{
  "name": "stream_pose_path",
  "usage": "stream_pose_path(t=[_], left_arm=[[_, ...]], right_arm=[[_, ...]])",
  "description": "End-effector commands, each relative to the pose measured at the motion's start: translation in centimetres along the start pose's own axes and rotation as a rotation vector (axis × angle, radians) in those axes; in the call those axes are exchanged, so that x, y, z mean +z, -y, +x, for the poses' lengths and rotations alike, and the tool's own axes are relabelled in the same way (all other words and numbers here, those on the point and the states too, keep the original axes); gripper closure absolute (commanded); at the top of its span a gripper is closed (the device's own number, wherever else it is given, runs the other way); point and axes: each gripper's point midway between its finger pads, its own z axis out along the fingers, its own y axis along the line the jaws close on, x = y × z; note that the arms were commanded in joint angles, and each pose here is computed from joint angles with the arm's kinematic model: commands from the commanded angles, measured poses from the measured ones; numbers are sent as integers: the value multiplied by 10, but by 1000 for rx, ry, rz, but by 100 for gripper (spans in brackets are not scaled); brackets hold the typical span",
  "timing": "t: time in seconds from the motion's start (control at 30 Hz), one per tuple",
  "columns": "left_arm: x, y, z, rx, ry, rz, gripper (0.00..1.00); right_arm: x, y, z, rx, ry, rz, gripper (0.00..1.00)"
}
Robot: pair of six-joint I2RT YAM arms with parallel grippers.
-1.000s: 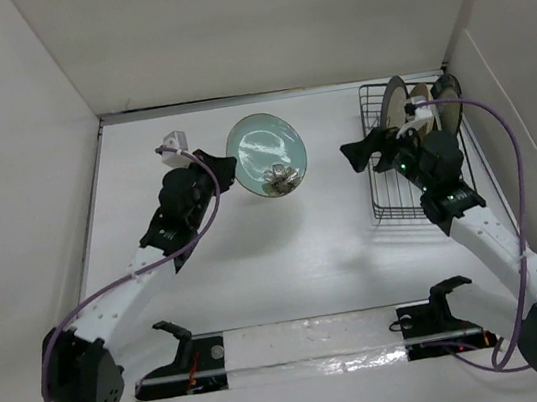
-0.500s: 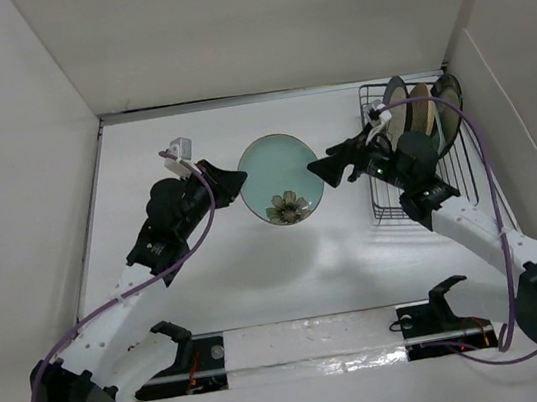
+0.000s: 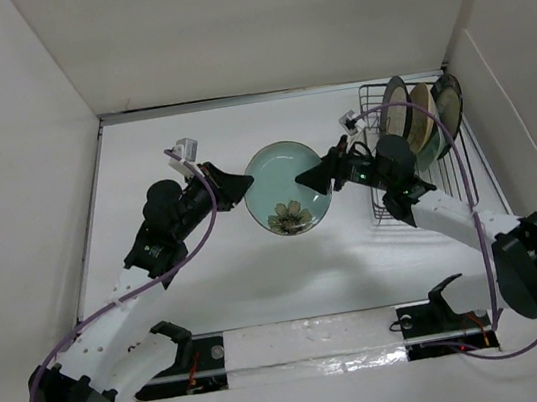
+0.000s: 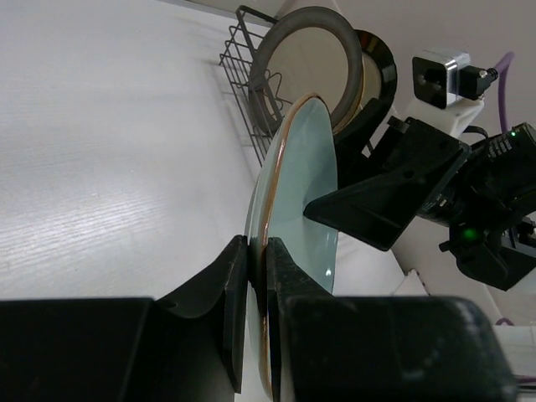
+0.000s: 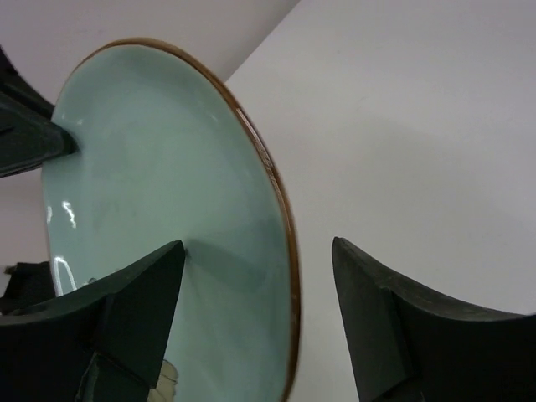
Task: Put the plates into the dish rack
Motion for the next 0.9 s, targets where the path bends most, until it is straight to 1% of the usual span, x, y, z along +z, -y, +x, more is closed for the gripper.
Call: stream_pose_path(t=[0.0, 0.03, 0.07, 0.1, 0.13, 0.17, 0.2, 0.23, 0.3, 0.33, 0.4, 0.43, 0.47, 0.5, 0.53, 0.57, 0.6, 0.63, 0.67, 0.7, 0.73, 0.77, 0.8, 0.83, 0.87], left_arm=[[-10, 58, -48, 52, 152, 215, 100], [-10, 58, -48, 57, 152, 217, 100], [-9, 56, -47, 58, 151, 212, 100], [-9, 54, -47, 62, 149, 197, 100], [-8, 52, -47, 64, 146, 183, 100], [-6, 49, -46, 66, 137, 167, 100], [-7, 49, -48, 74, 138, 157, 100], [-7, 43, -45, 87, 122, 128, 89], [-9, 36, -49, 98, 134, 77, 77], [-10, 32, -50, 107, 139, 56, 68], [-15, 27, -57, 144, 152, 5, 59], [-18, 27, -60, 155, 159, -8, 53], [-23, 27, -63, 173, 177, -16, 49], [-26, 22, -65, 176, 194, -42, 45], [-29, 20, -67, 181, 210, -55, 36], [-36, 21, -71, 187, 233, -62, 33], [-39, 16, -75, 206, 254, -90, 30], [-42, 11, -74, 216, 259, -110, 27], [-50, 13, -80, 232, 290, -117, 25], [-55, 8, -84, 255, 319, -154, 23], [-56, 8, -79, 267, 316, -153, 22], [-61, 11, -80, 279, 332, -153, 22], [-62, 9, -79, 290, 338, -166, 21], [-62, 3, -72, 303, 325, -172, 21], [-61, 5, -67, 310, 316, -151, 22]], right_arm=[[5, -35, 2, -37, -5, -199, 35], [5, -40, 1, -47, 9, -231, 50], [3, -50, 6, -38, -9, -276, 61], [3, -51, 7, -32, -10, -286, 73], [1, -55, 3, -43, 13, -301, 93], [1, -56, 1, -40, 20, -306, 99], [0, -58, -1, -32, 23, -309, 100], [0, -59, -2, -31, 27, -308, 100], [-3, -59, -10, -34, 48, -299, 100], [-4, -59, -12, -34, 58, -291, 100], [-6, -55, -24, -30, 100, -250, 100], [-8, -48, -30, -23, 112, -222, 100], [-8, -46, -33, -18, 123, -201, 100], [-12, -43, -44, -25, 154, -176, 100], [-15, -38, -47, -14, 153, -140, 100], [-19, -29, -58, -22, 190, -91, 100], [-25, -29, -70, -37, 224, -71, 100], [-27, -24, -76, -33, 231, -31, 100], [-31, -13, -87, -37, 266, 38, 100], [-36, -4, -97, -66, 291, 101, 100], [-42, -3, -108, -68, 296, 155, 100], [-50, 11, -124, -80, 350, 253, 100], [-57, 19, -135, -103, 378, 312, 100], [-63, 22, -140, -101, 389, 358, 100], [-74, 29, -162, -114, 451, 439, 100]])
